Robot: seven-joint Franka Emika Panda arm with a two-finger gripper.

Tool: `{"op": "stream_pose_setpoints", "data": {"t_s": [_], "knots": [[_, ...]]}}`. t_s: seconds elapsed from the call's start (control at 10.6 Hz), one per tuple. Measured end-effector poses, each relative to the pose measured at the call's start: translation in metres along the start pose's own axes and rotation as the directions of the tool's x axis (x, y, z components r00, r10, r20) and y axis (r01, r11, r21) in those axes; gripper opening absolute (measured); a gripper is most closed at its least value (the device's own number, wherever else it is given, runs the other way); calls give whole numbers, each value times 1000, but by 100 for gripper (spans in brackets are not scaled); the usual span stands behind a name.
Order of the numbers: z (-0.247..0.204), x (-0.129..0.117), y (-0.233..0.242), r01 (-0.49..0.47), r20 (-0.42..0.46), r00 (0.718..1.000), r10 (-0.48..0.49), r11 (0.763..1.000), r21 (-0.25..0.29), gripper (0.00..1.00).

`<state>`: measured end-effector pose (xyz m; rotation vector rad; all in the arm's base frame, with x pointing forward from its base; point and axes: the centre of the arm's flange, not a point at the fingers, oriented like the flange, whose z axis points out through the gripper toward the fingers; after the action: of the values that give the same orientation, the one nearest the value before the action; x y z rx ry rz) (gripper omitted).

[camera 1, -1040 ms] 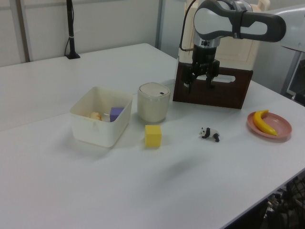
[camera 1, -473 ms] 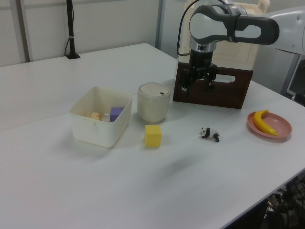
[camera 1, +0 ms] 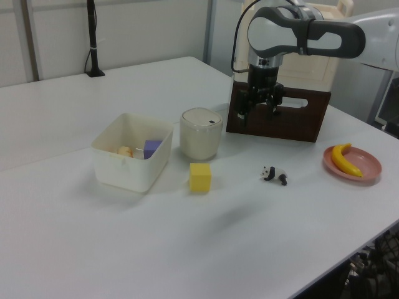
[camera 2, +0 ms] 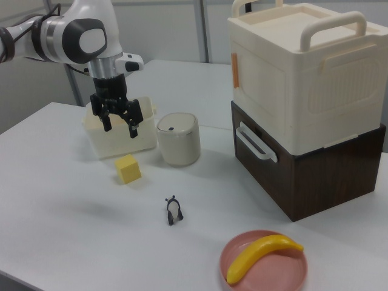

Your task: Slide open the drawer

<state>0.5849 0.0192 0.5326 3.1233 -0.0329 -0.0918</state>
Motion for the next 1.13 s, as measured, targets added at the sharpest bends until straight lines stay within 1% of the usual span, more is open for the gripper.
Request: {"op": "stream_pose_setpoints", "data": {"t_s": [0.57, 1.13], "knots": [[0, 0, 0, 0, 0, 1000, 0, 1000, 0, 100], [0, 0, -1, 2, 0, 1000, -2, 1000, 0, 96]]}}
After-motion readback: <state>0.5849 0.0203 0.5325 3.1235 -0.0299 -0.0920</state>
